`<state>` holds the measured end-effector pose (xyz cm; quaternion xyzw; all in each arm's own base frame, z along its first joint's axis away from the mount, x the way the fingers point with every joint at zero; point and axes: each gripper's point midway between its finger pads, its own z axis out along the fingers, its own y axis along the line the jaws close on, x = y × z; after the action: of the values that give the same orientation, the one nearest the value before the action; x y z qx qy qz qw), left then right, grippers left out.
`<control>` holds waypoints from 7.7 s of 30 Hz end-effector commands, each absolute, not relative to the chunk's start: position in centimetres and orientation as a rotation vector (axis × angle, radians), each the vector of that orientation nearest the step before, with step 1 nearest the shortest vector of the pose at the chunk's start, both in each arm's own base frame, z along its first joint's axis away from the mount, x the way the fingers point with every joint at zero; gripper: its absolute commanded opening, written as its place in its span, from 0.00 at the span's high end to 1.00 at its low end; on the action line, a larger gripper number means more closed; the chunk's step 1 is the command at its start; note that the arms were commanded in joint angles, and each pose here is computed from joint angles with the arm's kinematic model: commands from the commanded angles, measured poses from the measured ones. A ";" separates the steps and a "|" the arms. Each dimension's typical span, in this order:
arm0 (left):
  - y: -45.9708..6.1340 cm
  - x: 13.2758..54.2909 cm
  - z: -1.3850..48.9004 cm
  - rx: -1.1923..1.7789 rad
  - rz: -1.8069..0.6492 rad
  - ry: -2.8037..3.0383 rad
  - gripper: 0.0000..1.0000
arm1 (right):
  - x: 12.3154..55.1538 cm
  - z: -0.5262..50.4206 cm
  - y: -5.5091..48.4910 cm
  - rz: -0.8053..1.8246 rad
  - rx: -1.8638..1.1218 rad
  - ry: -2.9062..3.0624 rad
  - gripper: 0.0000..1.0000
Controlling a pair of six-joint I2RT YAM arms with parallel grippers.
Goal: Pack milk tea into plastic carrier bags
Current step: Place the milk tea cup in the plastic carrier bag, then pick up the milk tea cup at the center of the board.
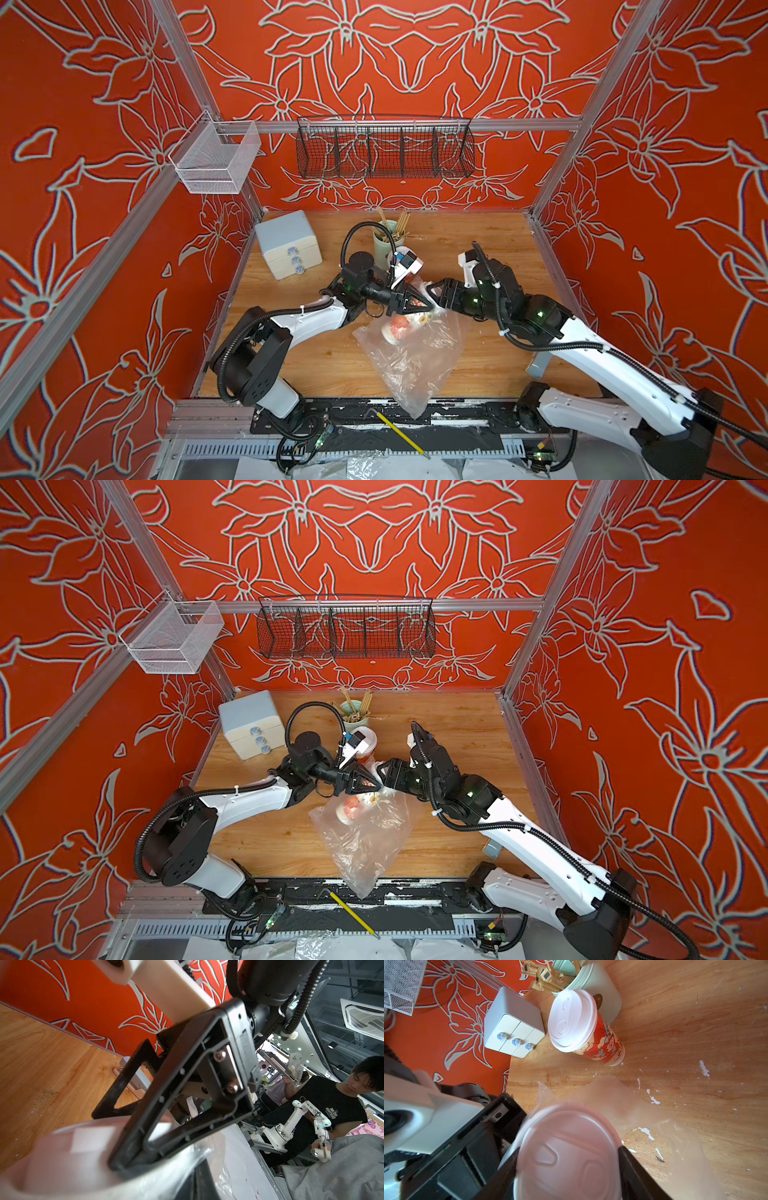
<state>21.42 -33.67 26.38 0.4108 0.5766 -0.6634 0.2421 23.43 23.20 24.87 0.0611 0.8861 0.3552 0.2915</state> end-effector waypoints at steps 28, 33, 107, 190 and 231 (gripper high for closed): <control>-33.2 21.5 32.2 1.196 -1.577 1.333 1.00 | 20.1 23.3 26.0 1.167 -0.065 2.569 1.00; -34.0 22.5 31.2 1.203 -1.609 1.364 1.00 | 19.9 25.0 25.7 1.188 -0.078 2.513 1.00; -30.8 18.1 22.3 1.138 -1.443 1.833 1.00 | 17.3 23.2 27.2 0.273 -0.585 2.335 0.16; -25.5 17.9 24.4 0.887 -1.094 1.881 1.00 | 38.1 21.2 30.1 0.123 -0.589 2.728 0.16; -25.0 17.8 24.4 0.870 -1.073 1.869 1.00 | 37.8 23.9 30.0 0.157 -0.601 2.682 0.84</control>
<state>18.13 -25.12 24.08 0.3370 0.7438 -0.4241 0.3916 38.61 30.62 20.23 -0.2116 0.9624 0.0456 0.1640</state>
